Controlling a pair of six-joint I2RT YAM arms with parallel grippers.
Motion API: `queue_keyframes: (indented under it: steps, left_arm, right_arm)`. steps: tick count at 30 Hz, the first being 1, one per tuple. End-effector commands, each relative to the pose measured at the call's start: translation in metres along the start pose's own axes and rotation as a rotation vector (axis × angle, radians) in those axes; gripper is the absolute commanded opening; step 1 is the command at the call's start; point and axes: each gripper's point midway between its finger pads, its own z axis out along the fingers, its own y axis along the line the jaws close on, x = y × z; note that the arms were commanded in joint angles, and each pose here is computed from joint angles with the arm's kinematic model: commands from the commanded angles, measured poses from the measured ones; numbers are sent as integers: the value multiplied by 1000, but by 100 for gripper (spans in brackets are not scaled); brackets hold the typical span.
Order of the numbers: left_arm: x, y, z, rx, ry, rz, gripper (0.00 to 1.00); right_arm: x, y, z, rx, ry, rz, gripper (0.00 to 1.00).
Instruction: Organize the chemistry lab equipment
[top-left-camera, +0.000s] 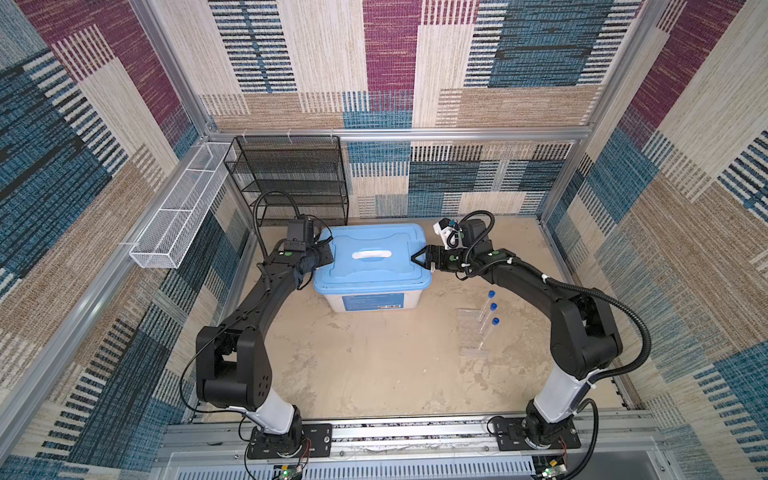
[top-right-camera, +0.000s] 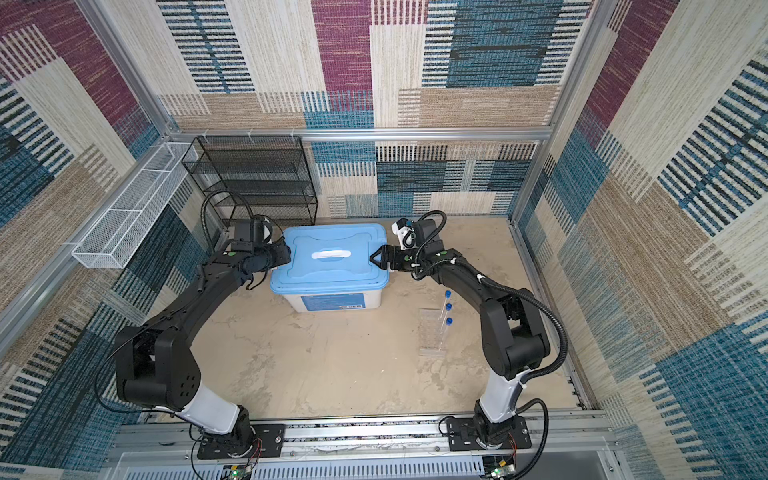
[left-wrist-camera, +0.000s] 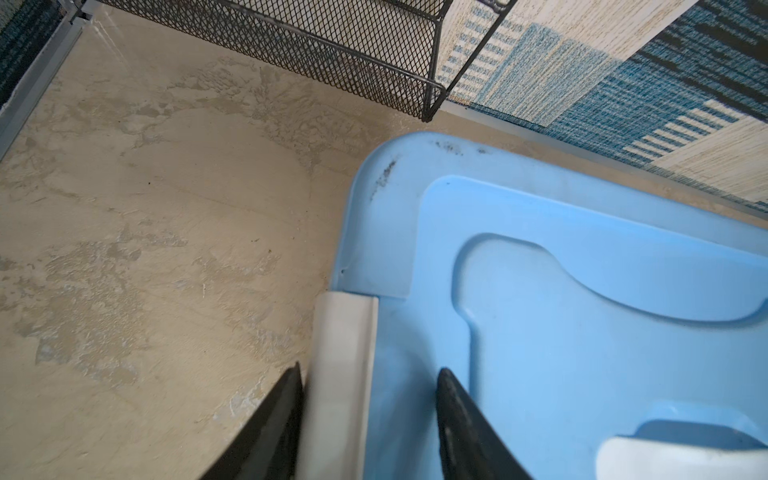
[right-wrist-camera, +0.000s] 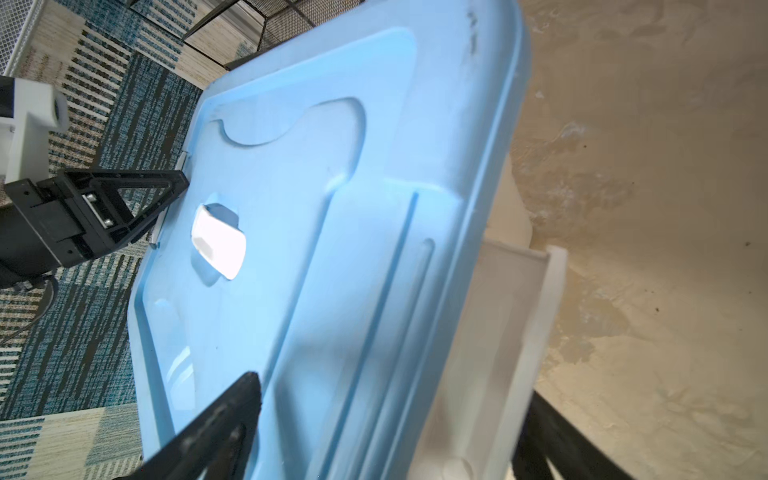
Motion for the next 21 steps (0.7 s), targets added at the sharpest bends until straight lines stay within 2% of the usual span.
queue_keyframes:
  steps: [1,3,6,13,18,21]
  left_arm:
    - [61,16,-3,-63,244,19,52]
    - [61,10,-5,-79,236,56,52]
    - [64,4,-4,-68,243,66,53]
    - [69,-3,-2,-57,257,73,53]
    - [74,-14,2,-38,270,72,53]
    - [78,-29,5,8,290,71,53]
  right_arm:
    - [-12,6,-4,40,-49,-52,82]
    - [-13,2,-6,94,-67,-67,78]
    - [-13,3,-6,107,-79,-69,71]
    - [-7,3,6,173,-62,-81,63]
    - [-6,18,18,246,-65,-160,61]
    - [4,23,29,235,-32,-170,62]
